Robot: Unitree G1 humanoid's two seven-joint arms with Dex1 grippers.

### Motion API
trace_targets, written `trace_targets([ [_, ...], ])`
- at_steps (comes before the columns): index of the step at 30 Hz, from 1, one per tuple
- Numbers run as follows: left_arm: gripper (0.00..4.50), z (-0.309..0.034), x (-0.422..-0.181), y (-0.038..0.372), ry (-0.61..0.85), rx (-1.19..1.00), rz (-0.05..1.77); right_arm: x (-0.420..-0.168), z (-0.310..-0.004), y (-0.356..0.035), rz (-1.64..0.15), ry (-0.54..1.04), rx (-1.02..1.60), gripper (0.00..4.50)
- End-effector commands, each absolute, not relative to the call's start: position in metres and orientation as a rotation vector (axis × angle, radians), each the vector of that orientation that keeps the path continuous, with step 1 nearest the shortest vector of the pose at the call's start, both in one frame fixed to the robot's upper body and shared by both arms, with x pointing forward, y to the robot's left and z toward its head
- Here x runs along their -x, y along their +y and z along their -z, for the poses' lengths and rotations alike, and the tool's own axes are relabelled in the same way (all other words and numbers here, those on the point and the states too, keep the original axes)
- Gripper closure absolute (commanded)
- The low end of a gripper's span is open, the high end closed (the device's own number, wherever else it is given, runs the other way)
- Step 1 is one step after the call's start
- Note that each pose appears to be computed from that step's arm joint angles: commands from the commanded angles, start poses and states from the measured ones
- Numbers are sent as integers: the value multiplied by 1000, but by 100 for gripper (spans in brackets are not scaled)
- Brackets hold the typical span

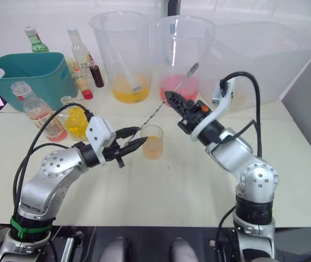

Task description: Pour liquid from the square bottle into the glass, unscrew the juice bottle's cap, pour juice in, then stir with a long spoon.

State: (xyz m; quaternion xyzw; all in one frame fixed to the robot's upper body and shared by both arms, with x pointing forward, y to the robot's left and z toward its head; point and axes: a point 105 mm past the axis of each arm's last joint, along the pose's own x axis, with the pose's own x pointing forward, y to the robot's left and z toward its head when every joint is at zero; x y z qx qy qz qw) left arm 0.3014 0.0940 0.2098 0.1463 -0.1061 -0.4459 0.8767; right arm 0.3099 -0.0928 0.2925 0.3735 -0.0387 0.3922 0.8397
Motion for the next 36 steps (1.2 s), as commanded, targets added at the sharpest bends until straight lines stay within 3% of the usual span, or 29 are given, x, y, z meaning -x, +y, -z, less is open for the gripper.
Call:
trace_targets([
  [1, 124, -237, -303, 115, -291, -284, 928, -308, -327, -114, -840, -199, -758, 450],
  [5, 3, -251, -305, 135, -299, -278, 963, -307, -357, -126, -867, -263, -606, 450],
  [9, 3, -252, -307, 152, -269, -313, 975, -306, -384, -127, -886, -306, -381, 450],
  [14, 3, -240, -304, 158, -214, -324, 1004, -308, -384, -124, -902, -285, -242, 450],
  [20, 3, -221, -295, 152, -148, -319, 1054, -314, -358, -108, -926, -207, -154, 450],
  [36, 3, -216, -292, 146, -126, -303, 1052, -335, -292, -72, -919, -102, 149, 450],
])
